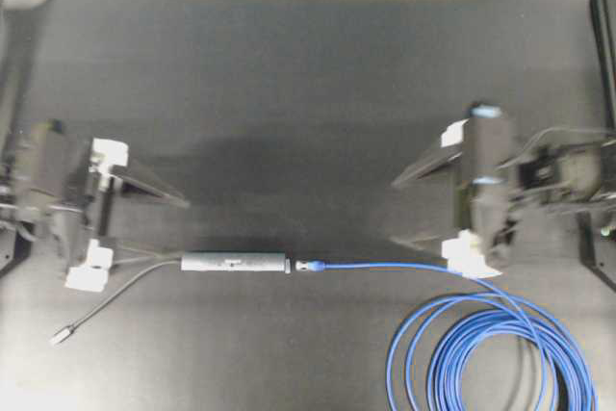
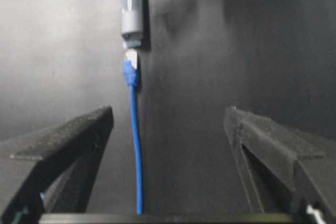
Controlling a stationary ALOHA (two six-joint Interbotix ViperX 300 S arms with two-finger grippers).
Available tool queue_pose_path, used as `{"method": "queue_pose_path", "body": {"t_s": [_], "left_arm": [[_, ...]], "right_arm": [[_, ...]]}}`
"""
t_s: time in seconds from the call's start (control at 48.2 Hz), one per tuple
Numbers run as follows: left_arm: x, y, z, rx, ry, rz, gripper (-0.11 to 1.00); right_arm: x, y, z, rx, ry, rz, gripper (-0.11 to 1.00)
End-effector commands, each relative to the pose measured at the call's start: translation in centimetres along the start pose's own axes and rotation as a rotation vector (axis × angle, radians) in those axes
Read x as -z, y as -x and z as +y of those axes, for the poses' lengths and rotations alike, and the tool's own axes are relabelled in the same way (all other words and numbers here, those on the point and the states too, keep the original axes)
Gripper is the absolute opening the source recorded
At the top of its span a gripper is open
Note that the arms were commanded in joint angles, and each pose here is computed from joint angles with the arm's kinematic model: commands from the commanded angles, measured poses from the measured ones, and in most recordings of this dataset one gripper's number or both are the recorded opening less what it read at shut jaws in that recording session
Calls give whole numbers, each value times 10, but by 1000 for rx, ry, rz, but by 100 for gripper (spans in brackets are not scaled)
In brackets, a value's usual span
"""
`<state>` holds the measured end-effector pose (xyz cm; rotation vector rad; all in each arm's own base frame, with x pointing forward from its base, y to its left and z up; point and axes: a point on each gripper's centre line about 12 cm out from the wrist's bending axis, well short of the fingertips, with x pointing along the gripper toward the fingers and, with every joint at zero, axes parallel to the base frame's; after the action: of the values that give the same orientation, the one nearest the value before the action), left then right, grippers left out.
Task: Insert the LAN cable into the hub.
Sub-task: 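Move left gripper to the grey hub and right gripper to the blue cable plug, then grasp the grey hub with left gripper and blue plug with right gripper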
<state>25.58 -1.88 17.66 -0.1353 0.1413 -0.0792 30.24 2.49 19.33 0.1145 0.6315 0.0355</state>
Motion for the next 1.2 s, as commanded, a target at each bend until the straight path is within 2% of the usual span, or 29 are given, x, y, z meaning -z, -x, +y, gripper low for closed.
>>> {"method": "queue_pose_path", "body": {"t_s": [0.0, 0.145, 0.477, 0.727, 0.976, 1.1, 1.142, 1.183], "left_arm": [[5, -11, -2, 14, 10, 2, 75], [25, -25, -5, 30, 38, 42, 75], [62, -61, -4, 37, 43, 90, 75], [87, -75, -2, 33, 44, 136, 75], [96, -83, 1, 26, 45, 155, 74], [102, -80, 1, 23, 36, 183, 68], [104, -79, 1, 27, 25, 191, 63], [105, -78, 1, 26, 15, 193, 52]], "right_arm": [[2, -13, 8, -22, -24, -12, 82], [8, -29, 14, -35, -58, -12, 82], [3, -35, 20, -48, -79, -20, 82], [4, -34, 27, -66, -104, -16, 82], [4, -33, 30, -74, -118, -16, 82], [4, -33, 31, -76, -116, -17, 82], [4, -33, 31, -76, -116, -18, 82], [3, -33, 31, -76, -116, -21, 82]]}}
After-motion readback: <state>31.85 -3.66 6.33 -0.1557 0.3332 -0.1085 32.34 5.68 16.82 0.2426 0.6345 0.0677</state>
